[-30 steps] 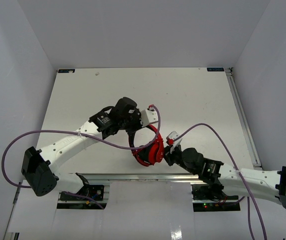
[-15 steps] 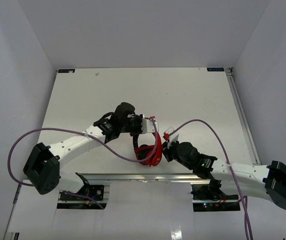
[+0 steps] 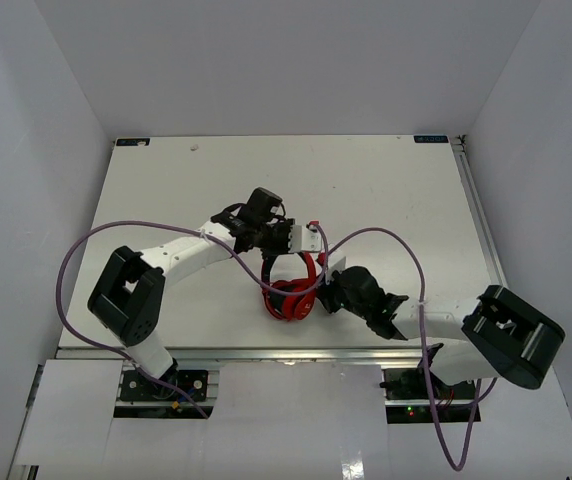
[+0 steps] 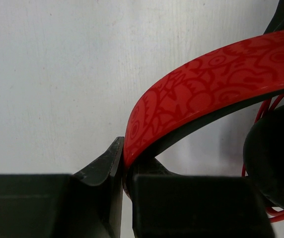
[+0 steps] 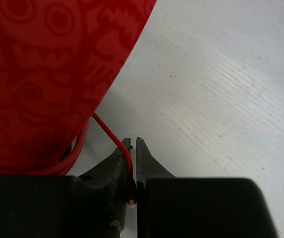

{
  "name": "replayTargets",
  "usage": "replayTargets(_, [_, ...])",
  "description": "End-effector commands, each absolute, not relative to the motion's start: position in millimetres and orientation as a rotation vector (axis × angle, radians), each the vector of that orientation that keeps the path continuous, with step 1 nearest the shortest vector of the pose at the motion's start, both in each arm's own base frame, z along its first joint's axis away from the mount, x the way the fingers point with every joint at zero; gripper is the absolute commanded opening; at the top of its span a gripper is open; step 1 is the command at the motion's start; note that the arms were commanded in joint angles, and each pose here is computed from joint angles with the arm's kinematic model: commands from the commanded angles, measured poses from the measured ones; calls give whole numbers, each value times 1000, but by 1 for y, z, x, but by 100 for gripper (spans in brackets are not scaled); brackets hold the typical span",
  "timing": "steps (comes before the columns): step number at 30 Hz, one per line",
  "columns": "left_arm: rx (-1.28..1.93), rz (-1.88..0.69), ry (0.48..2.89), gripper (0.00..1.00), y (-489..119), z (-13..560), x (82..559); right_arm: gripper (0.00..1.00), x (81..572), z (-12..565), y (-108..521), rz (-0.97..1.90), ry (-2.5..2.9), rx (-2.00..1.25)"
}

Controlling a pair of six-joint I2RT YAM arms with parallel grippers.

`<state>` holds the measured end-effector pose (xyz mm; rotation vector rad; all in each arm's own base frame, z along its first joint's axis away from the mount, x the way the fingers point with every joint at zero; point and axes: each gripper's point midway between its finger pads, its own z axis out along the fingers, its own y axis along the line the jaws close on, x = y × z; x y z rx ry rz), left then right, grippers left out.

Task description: Wrap the headphones

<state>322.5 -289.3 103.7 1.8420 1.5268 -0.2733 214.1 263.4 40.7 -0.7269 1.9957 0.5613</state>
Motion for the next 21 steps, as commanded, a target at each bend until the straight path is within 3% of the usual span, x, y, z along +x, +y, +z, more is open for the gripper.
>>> replayTargets(1, [1943,-170,1601,0,-260,93,322,8,254,92,293,632,1816,-597])
replayTargets(21, [1982,-74,1612,0,-258,65,319,16,273,51,284,633,1969,-379])
